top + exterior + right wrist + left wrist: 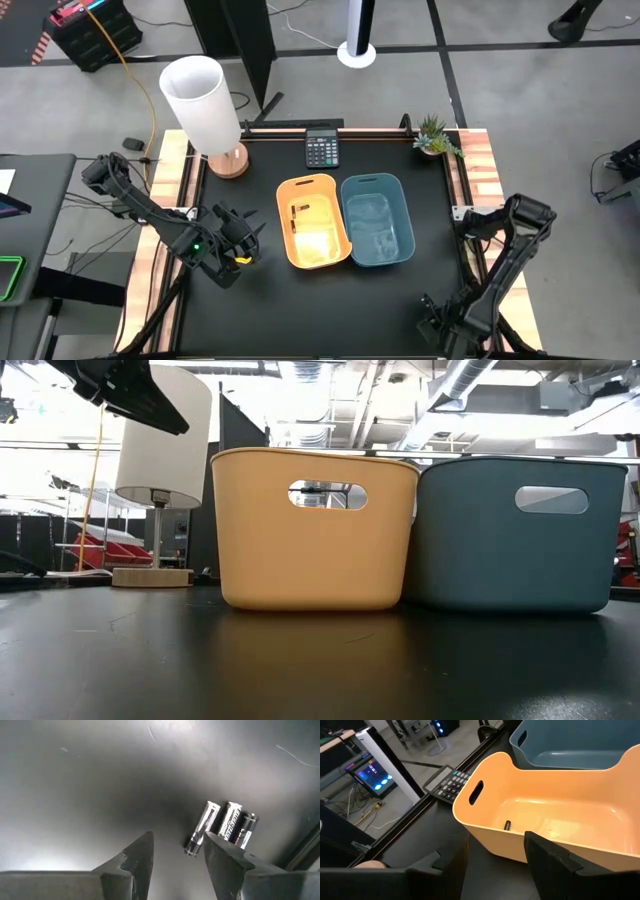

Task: Sort batteries
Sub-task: Put the left silver battery into the blue bin

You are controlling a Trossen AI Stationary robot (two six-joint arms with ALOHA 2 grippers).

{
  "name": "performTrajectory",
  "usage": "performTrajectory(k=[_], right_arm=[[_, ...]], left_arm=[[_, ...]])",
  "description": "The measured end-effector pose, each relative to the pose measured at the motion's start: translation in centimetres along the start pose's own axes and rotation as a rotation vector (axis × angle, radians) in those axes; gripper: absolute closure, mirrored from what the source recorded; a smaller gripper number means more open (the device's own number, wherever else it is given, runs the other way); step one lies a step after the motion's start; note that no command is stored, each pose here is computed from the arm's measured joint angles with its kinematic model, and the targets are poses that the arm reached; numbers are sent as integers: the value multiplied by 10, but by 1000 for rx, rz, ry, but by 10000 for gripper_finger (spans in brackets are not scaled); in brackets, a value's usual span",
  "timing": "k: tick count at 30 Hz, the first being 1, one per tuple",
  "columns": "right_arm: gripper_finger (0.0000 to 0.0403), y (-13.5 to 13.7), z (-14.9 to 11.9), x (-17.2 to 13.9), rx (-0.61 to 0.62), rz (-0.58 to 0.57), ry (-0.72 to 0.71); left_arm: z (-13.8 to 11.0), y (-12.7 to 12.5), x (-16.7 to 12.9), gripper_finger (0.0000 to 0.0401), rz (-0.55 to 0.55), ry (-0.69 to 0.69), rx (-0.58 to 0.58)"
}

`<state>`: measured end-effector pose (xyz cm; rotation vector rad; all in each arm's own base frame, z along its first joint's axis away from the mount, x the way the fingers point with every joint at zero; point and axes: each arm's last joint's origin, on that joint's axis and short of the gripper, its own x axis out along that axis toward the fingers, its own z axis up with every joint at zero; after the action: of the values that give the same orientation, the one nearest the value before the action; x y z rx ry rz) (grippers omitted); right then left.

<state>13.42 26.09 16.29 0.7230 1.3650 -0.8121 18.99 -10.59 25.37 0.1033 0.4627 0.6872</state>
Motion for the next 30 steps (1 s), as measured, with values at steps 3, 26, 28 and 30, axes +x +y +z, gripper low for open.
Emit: performTrajectory(k=[3,26,28,30], right_arm=[[217,0,1,0,5,-12,11],[217,0,5,1,24,-30,3],[217,0,6,1,24,-31,2],[217,0,6,1,24,-31,3]], left_arm=[[0,0,0,217,0,0,7],[0,0,0,216,0,0,8],[0,0,0,216,0,0,8],[0,0,0,216,0,0,8]])
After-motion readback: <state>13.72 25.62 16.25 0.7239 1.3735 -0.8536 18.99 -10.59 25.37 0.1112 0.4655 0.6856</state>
